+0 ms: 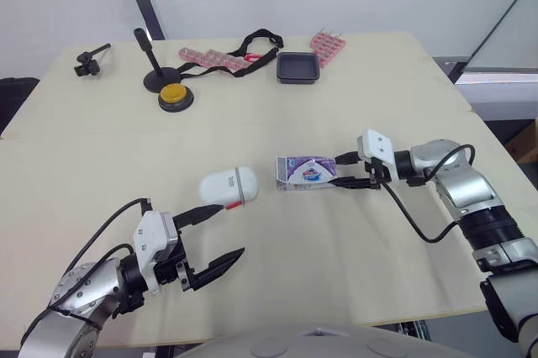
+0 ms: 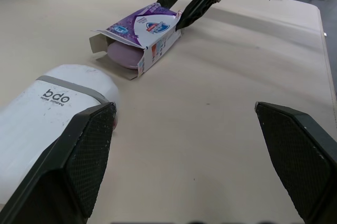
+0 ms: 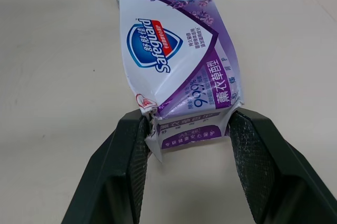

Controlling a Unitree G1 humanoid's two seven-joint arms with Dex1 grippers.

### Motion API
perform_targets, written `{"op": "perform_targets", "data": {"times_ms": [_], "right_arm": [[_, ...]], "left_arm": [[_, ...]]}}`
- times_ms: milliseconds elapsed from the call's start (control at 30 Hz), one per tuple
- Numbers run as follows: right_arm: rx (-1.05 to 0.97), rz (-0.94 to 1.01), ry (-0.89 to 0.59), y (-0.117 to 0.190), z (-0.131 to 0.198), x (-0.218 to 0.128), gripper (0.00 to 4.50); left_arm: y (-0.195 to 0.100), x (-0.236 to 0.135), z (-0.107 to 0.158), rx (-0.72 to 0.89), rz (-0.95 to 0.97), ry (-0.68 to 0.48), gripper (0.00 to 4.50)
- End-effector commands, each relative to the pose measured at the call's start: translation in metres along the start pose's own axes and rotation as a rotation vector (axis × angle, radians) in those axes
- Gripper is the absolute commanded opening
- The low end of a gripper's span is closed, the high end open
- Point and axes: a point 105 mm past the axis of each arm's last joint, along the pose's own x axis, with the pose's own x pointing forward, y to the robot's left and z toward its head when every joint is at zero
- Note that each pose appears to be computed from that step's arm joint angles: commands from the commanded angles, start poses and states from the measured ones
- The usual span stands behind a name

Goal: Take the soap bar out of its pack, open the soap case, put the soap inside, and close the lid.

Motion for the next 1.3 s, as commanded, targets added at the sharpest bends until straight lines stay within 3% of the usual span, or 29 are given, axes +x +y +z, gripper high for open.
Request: {"op": "perform_targets", "data": {"times_ms": [33,433,600,967,1300], "right_arm": [[-0.071,-0.027,-0.02,-0.011,0.024,-0.015,2.36],[-0.066,0.011,0.014,-0.007,0.023,-0.021,2.36],[-0.079,0.001,0.016,-0.008,0.023,-0.021,1.18],[-0.12,-0.024,0.037,-0.014,0.032,-0.032,1.18],[-0.264,-0.009,0.152,-0.019,0.051,-0.049,1.18]], "left_arm": [[0.0,-0.001,0.006,0.019,-0.001,-0.024,4.5],[0.002,0.0,0.004,0.018,-0.005,-0.022,4.5],[0.002,0.001,0.003,0.017,-0.005,-0.023,4.5],[0.0,0.002,0.004,0.014,-0.01,-0.023,4.5],[0.002,0.005,0.004,0.016,-0.018,-0.023,4.5]]}}
